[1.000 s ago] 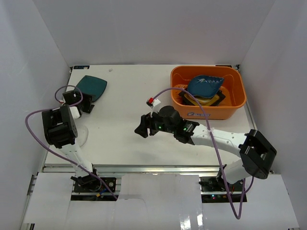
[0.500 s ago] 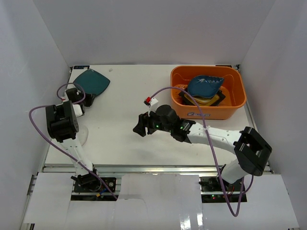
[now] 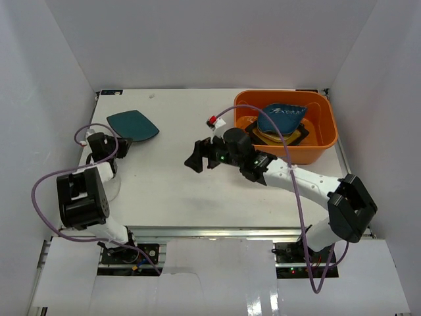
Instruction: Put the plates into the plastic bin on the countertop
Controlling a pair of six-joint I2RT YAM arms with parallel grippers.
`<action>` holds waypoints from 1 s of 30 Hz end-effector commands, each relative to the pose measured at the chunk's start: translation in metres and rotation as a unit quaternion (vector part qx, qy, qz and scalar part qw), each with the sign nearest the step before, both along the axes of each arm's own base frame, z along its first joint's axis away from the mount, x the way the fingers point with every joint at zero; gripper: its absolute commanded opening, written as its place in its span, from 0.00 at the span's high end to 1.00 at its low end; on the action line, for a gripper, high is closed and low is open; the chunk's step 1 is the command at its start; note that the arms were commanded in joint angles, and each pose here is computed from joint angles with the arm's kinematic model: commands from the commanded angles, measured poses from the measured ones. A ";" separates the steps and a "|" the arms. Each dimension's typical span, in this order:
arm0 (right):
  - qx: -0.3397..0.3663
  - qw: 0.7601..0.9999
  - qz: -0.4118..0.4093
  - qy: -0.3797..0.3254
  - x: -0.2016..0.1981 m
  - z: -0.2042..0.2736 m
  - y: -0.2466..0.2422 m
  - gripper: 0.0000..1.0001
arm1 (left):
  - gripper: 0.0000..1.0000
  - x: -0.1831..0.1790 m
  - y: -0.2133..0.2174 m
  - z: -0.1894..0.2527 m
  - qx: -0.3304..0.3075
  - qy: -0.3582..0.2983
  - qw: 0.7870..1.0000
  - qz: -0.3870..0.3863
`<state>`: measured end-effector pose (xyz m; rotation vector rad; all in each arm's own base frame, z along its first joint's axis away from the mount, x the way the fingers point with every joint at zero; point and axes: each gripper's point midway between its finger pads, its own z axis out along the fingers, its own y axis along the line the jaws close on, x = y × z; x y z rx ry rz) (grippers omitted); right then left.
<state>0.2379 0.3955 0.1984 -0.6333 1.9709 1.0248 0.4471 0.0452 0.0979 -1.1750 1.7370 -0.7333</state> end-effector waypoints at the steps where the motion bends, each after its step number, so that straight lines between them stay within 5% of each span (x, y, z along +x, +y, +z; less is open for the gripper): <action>1: 0.051 0.999 0.018 0.007 0.027 0.038 -0.002 0.09 | 1.00 -0.009 -0.024 0.089 0.012 -0.131 0.990 -0.045; 4: 0.064 0.998 0.013 0.021 0.038 0.044 -0.002 0.02 | 1.00 -0.032 -0.034 0.117 0.013 -0.164 0.985 -0.055; 15: 0.118 0.991 0.007 0.069 0.090 0.072 0.028 0.10 | 1.00 -0.116 -0.099 0.220 -0.021 -0.278 0.940 -0.195; 22: 0.147 0.987 -0.010 0.063 0.133 0.096 0.007 0.10 | 1.00 -0.145 -0.129 0.241 -0.067 -0.292 0.912 -0.281; 30: 0.182 0.978 0.034 0.093 0.133 0.098 0.004 0.04 | 1.00 -0.168 -0.170 0.265 -0.057 -0.301 0.864 -0.400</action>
